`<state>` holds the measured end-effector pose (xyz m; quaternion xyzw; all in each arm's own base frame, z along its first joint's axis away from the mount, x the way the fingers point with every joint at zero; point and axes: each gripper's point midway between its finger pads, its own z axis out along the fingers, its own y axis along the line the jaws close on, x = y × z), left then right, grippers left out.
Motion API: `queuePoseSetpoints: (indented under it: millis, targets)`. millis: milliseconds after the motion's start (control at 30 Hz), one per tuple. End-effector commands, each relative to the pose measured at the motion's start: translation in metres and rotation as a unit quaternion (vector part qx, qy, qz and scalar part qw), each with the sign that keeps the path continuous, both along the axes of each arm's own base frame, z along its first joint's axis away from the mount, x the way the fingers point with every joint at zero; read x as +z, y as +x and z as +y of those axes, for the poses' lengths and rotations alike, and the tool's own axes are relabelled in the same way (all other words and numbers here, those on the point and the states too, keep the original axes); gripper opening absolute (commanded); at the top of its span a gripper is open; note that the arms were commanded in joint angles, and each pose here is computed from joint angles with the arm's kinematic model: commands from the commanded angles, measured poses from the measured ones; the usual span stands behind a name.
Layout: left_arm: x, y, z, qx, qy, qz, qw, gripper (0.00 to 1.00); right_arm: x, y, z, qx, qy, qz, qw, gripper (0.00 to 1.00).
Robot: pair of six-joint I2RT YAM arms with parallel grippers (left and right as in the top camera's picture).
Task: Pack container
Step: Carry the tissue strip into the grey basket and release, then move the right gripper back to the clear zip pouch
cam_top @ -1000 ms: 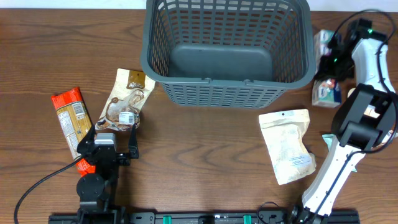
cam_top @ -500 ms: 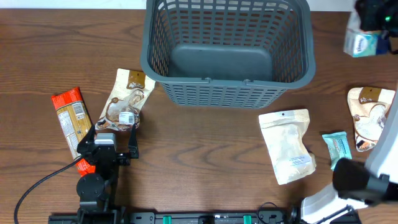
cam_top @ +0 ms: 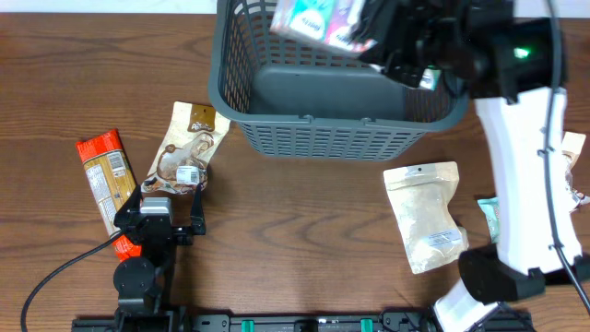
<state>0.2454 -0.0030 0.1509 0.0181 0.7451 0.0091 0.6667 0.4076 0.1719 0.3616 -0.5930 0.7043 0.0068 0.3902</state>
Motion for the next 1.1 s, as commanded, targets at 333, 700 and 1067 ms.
queuePoseSetpoints:
  millis: [333,700,1067]
  targets:
    - [-0.016,-0.001,0.000,0.002,-0.002,0.027,1.000,0.99,-0.145,0.056,0.013,0.040,-0.079,0.124,0.988,0.02]
    - [-0.016,-0.001,0.000,0.002,-0.002,0.027,1.000,0.98,-0.174,0.060,0.008,-0.012,-0.078,0.177,0.981,0.99]
    - [-0.016,-0.001,0.000,0.002,-0.002,0.027,1.000,0.99,-0.037,0.035,-0.002,-0.058,-0.005,0.053,0.997,0.99]
